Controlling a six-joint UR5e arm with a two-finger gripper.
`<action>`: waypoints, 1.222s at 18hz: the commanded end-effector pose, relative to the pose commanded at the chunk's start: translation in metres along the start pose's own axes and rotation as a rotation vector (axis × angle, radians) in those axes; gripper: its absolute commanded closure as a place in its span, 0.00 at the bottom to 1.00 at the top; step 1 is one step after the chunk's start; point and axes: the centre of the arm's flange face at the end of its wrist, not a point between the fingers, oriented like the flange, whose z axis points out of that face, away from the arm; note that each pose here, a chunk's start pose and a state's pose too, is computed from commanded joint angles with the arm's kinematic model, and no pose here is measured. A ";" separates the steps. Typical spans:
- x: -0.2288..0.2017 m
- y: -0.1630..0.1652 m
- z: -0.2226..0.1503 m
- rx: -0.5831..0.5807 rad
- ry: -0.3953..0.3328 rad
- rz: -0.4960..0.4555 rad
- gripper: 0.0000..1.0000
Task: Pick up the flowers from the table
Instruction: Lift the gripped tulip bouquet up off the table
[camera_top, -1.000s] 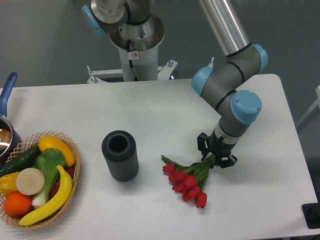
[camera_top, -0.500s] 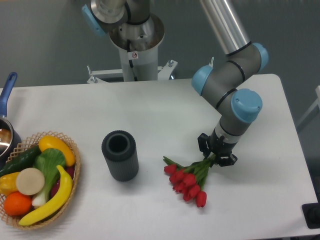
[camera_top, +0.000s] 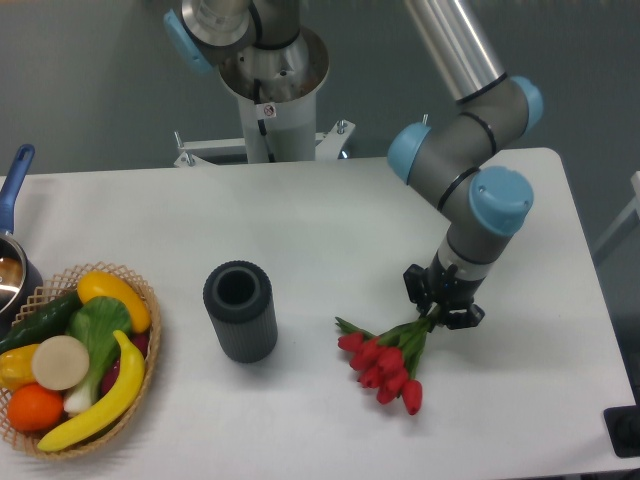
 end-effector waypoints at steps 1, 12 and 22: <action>-0.004 -0.003 -0.013 0.032 -0.018 -0.001 0.74; -0.038 -0.004 -0.123 0.350 -0.130 -0.164 0.74; -0.062 0.035 -0.174 0.653 -0.132 -0.240 0.74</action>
